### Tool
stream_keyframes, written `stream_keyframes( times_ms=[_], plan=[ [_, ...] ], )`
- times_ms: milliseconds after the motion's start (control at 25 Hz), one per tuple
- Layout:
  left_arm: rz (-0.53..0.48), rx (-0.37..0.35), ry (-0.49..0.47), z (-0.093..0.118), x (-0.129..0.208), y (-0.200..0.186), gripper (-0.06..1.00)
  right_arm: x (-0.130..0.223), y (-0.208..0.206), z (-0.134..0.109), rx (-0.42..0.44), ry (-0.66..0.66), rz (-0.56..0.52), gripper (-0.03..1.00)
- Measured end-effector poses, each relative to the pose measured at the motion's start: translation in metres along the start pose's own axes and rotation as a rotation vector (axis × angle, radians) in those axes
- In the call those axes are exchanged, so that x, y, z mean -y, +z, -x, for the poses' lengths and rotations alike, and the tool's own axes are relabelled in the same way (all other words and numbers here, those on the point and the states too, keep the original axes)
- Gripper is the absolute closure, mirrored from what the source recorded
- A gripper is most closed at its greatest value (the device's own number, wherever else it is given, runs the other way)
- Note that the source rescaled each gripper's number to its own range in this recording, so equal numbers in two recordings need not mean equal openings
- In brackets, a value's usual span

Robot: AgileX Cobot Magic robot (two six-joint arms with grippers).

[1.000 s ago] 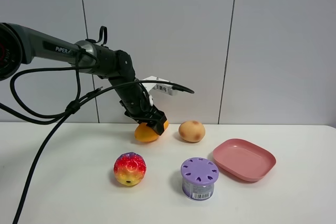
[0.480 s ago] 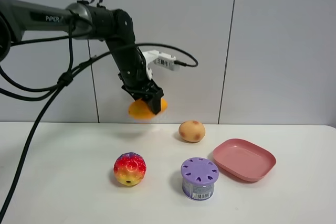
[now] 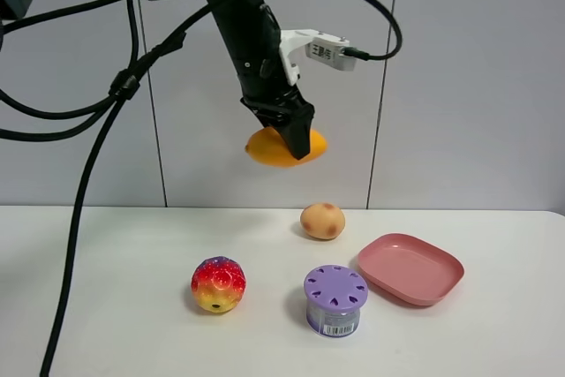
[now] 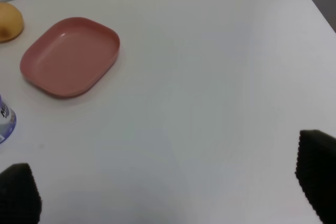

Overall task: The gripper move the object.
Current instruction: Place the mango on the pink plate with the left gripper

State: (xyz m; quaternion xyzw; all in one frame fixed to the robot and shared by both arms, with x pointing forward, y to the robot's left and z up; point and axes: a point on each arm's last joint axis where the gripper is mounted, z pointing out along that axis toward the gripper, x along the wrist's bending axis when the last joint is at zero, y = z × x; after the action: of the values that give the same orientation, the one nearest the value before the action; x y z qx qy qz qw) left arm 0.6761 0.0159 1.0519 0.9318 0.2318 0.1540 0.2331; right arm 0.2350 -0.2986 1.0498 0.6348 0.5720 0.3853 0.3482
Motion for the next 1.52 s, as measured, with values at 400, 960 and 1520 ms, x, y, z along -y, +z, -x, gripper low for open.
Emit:
stream_keyframes(
  times_ms=[400, 960, 1520],
  plan=[
    [0.085, 0.053, 0.186, 0.071, -0.037, 0.011, 0.93, 0.000, 0.000, 0.000, 0.000, 0.000, 0.000, -0.03],
    [0.151, 0.151, 0.189, 0.092, -0.033, 0.073, 0.93, 0.000, 0.000, 0.000, 0.000, 0.000, 0.000, -0.03],
    [0.141, 0.198, 0.218, 0.101, -0.018, 0.119, 0.94, 0.000, 0.000, 0.000, 0.000, 0.000, 0.000, -0.03]
  ],
)
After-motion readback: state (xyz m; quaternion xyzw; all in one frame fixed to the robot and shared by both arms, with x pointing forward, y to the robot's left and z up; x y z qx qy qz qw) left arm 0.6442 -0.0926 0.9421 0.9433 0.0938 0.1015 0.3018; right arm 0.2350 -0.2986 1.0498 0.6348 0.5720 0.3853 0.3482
